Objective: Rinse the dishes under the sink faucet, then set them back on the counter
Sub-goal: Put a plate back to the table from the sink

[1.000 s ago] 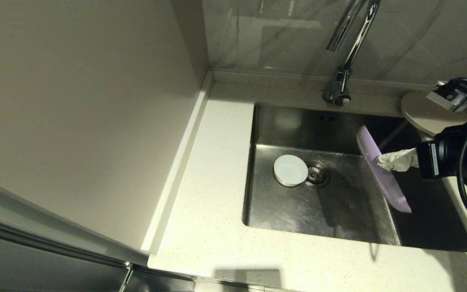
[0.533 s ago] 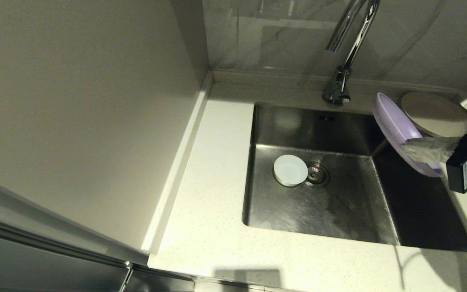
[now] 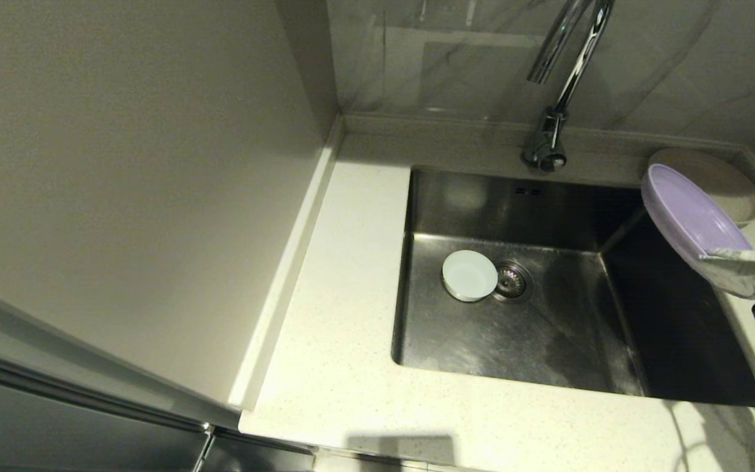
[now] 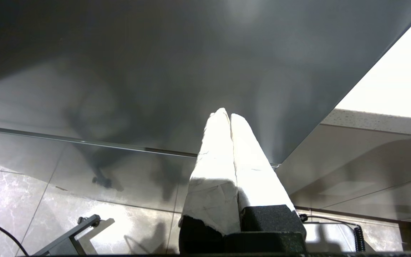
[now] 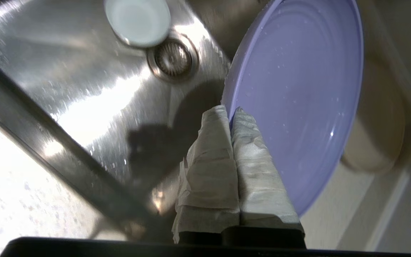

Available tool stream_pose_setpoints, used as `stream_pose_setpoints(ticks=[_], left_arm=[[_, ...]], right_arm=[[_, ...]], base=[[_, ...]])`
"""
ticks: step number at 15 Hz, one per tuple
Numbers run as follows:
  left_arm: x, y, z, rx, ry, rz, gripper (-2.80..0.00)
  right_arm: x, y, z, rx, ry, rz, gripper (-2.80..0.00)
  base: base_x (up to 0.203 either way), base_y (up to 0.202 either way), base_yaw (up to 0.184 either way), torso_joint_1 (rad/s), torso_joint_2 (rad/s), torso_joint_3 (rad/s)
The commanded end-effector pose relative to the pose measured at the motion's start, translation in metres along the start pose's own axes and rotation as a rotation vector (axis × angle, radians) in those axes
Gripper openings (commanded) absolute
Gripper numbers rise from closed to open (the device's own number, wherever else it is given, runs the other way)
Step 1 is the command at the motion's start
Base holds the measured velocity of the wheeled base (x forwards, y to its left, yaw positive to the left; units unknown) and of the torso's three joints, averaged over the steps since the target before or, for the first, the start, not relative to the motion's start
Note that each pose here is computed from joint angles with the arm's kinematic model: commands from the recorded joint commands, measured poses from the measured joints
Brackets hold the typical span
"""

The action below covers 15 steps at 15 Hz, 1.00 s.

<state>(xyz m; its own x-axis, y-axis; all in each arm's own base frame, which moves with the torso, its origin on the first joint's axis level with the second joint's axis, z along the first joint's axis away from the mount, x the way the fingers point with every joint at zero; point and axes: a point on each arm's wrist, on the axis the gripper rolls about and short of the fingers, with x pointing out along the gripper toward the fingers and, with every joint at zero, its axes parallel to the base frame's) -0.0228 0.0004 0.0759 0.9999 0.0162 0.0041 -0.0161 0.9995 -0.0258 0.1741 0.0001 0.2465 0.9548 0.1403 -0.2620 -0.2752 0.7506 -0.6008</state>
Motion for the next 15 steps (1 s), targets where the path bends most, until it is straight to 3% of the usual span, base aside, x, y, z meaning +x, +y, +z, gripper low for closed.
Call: stream_pose_setpoints(ticks=[1,3,8,15], left_arm=[[0.000,0.000,0.000,0.000,-0.004,0.001,-2.80],[0.000,0.000,0.000,0.000,-0.004,0.001,-2.80],[0.000,0.000,0.000,0.000,-0.004,0.001,-2.80],[0.000,0.000,0.000,0.000,-0.004,0.001,-2.80]], right_arm=[[0.005,0.003,-0.012,0.009,0.058,0.008,-2.80],[0.013,0.006,-0.028,0.024,0.128,0.020,-2.80],[0.036,-0.005,-0.057,0.063,0.327,-0.063,-2.80],[0.067,-0.026,-0.073,0.073,0.399,-0.168,-2.80]], base=[[0.000,0.000,0.000,0.000,0.00,0.000],[0.000,0.000,0.000,0.000,0.00,0.000],[0.000,0.000,0.000,0.000,0.00,0.000],[0.000,0.000,0.000,0.000,0.00,0.000]])
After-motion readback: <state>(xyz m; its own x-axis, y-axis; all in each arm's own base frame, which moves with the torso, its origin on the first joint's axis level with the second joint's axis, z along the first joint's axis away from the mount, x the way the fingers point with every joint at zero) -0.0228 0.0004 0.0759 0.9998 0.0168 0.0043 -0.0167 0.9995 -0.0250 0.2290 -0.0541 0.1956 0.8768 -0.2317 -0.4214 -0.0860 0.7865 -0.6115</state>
